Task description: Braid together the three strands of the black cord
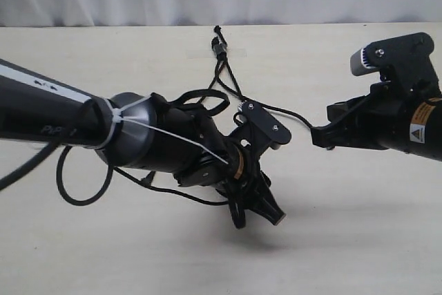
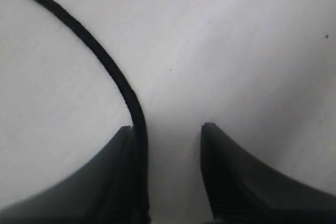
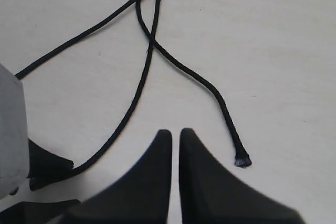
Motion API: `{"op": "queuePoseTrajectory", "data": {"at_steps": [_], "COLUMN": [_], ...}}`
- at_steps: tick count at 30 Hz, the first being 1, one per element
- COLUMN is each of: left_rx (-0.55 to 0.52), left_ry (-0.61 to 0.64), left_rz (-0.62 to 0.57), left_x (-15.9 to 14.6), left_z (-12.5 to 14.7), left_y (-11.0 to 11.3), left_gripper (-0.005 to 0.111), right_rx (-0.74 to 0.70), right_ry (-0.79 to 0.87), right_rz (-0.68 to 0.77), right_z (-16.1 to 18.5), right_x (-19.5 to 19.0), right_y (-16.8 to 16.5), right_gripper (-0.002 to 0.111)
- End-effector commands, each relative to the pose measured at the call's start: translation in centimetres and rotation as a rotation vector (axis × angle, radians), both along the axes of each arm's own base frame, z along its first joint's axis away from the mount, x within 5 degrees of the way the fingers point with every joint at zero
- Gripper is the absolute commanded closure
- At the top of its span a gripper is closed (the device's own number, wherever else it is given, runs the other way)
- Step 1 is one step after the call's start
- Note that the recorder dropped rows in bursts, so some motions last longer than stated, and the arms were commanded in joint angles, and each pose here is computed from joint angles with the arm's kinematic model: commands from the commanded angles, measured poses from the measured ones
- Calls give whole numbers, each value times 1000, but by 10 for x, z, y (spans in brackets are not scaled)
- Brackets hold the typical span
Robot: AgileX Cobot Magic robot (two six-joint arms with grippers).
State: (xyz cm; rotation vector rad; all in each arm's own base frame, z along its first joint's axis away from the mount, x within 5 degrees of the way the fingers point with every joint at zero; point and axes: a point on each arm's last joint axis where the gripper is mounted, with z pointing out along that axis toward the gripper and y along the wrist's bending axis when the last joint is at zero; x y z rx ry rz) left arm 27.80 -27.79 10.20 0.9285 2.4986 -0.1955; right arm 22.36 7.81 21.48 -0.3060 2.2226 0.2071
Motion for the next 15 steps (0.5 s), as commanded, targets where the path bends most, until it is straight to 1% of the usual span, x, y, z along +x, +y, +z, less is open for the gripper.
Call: {"op": "queuePoseTrajectory", "data": {"at_steps": [1, 9, 15], "left_rx": [-4, -11, -6], "left_ry": [7, 7, 15], "left_rz": [8, 61, 57], "left_x": [3, 17, 17], "left_z": [-9, -10, -17], "left_y": [0, 14, 13], "left_gripper": [69, 69, 69], "right_rx": [-5, -5, -5], "right_ry": [-18, -18, -18], "right_rz": [8, 8, 8], "right_z": [2, 2, 2], "right_x": [-1, -1, -1], "right_y": [-1, -1, -1], "right_gripper": [104, 104, 104]}}
